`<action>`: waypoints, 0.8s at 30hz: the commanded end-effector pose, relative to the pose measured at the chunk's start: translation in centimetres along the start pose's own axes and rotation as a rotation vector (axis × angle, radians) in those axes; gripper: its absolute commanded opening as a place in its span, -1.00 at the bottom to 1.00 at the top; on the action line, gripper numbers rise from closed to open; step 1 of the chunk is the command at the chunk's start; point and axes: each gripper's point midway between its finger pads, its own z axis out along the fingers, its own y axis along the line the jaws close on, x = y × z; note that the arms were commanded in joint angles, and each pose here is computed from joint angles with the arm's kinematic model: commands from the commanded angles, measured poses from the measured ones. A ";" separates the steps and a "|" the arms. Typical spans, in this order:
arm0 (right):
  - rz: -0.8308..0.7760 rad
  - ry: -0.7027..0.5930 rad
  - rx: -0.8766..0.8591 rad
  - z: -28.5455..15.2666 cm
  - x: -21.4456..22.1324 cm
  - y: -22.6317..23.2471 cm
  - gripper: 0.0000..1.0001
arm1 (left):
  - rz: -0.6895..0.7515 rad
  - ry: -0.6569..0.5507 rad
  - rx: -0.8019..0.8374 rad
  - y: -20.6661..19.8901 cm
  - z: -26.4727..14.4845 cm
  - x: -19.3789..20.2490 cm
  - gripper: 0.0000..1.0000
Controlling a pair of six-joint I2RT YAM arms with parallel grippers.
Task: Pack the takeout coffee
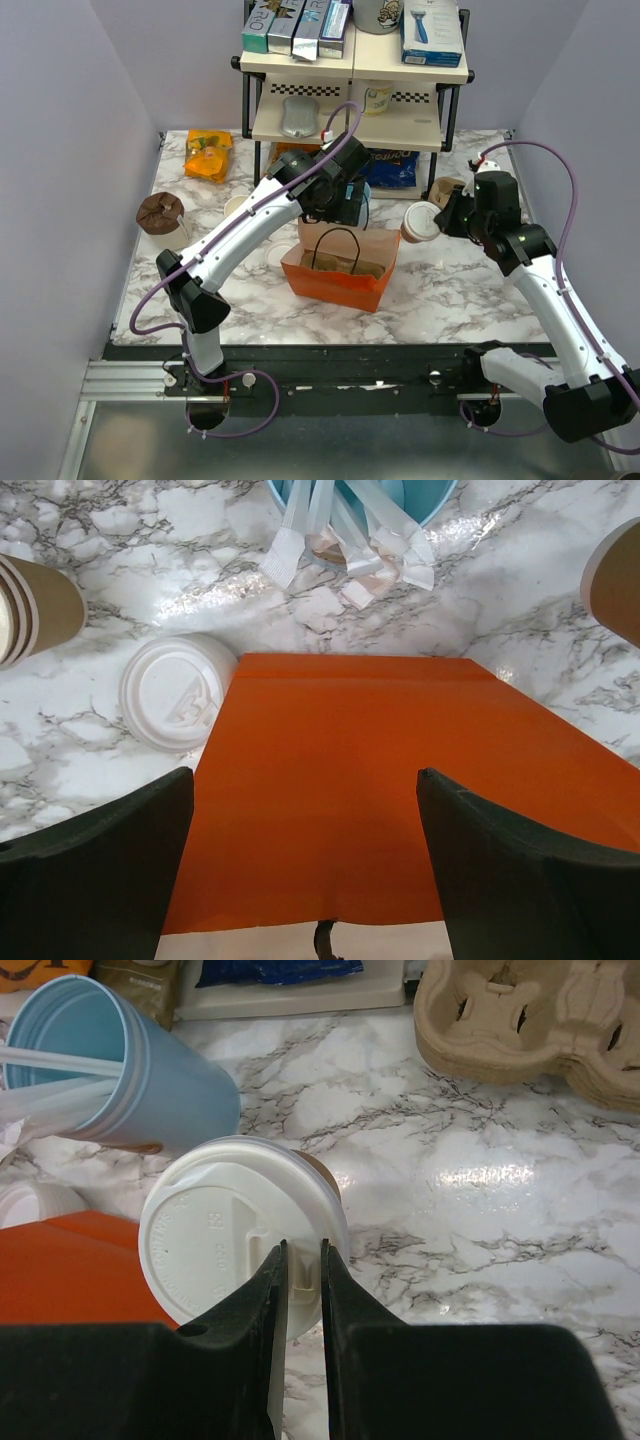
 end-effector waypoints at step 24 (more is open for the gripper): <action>-0.015 0.026 -0.029 1.1 0.9 0.2 -0.99 | 0.147 0.136 -0.041 3.5 -3.2 4.2 0.98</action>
